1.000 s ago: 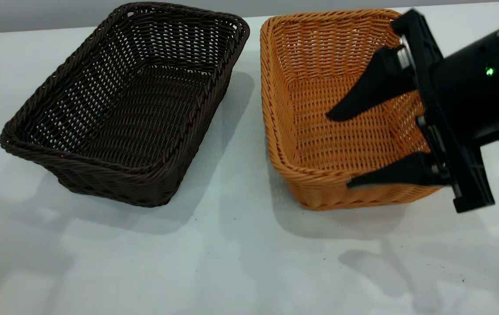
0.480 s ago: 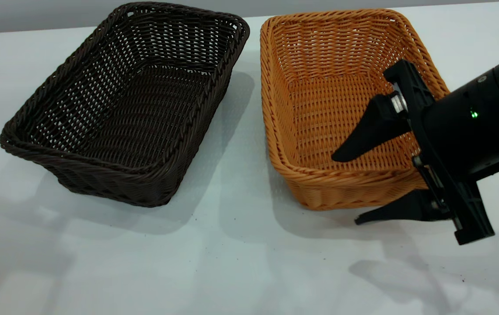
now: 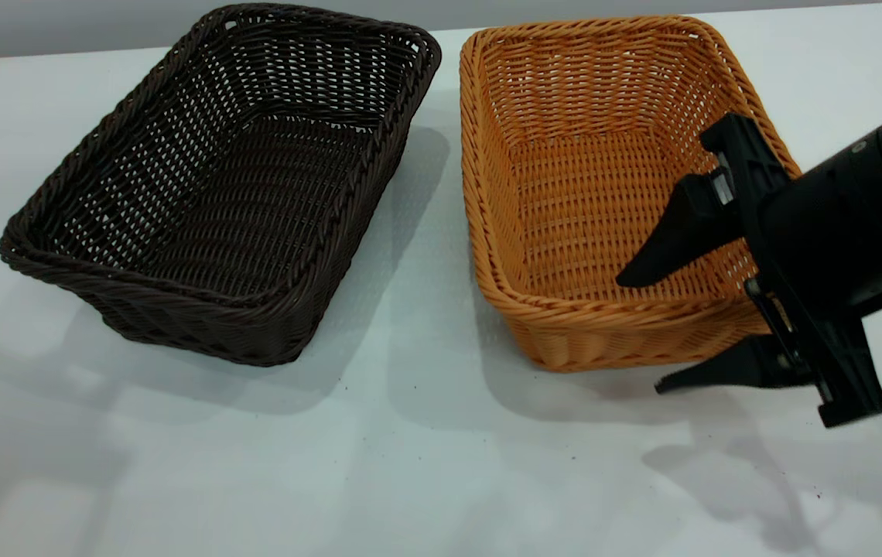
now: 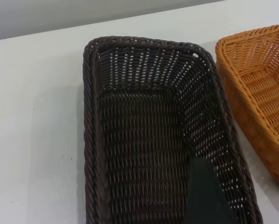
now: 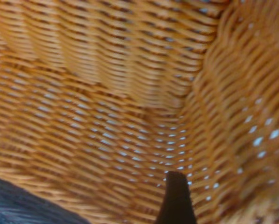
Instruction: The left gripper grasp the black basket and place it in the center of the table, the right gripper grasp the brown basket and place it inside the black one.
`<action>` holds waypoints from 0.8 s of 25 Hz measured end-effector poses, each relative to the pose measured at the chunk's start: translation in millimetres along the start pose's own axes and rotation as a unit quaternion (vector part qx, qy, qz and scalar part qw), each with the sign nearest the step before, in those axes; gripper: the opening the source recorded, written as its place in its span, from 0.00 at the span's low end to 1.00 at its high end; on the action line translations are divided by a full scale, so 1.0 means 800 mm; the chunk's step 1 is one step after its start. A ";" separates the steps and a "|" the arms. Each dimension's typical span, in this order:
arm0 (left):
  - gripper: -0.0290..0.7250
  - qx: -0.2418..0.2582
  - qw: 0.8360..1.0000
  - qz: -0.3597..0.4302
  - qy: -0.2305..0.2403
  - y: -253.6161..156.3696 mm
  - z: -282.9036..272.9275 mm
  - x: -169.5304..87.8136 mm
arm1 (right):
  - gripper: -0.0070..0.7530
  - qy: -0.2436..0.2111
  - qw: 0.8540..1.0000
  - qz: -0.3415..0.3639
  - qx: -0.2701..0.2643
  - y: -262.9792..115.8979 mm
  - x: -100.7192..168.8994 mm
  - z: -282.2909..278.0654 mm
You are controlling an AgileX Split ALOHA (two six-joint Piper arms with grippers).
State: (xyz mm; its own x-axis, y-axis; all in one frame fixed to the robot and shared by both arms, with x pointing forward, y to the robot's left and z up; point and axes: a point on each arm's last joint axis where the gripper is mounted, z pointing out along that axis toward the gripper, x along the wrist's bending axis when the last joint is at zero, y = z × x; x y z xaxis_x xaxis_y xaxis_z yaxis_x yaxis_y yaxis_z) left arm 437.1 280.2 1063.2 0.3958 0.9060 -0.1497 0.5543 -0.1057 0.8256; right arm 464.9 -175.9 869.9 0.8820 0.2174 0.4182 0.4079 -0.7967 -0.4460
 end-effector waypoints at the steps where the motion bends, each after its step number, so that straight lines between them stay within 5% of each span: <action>1: 0.50 0.000 1.000 0.000 0.000 0.000 0.000 0.000 | 0.69 0.004 1.000 -0.002 -0.001 0.000 0.004 0.000; 20: 0.50 0.000 1.000 0.000 0.000 0.000 0.000 0.000 | 0.64 -0.011 1.000 0.004 -0.012 0.012 0.011 0.021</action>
State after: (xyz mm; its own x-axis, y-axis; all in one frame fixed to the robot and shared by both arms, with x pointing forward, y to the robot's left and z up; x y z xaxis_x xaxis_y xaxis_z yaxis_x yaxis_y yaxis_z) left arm 437.1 280.2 1063.2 0.3960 0.9061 -0.1488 0.5543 -0.1067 0.8254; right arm 480.5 -172.3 856.2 0.8903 0.2225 0.3973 0.3947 -0.8122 -0.4297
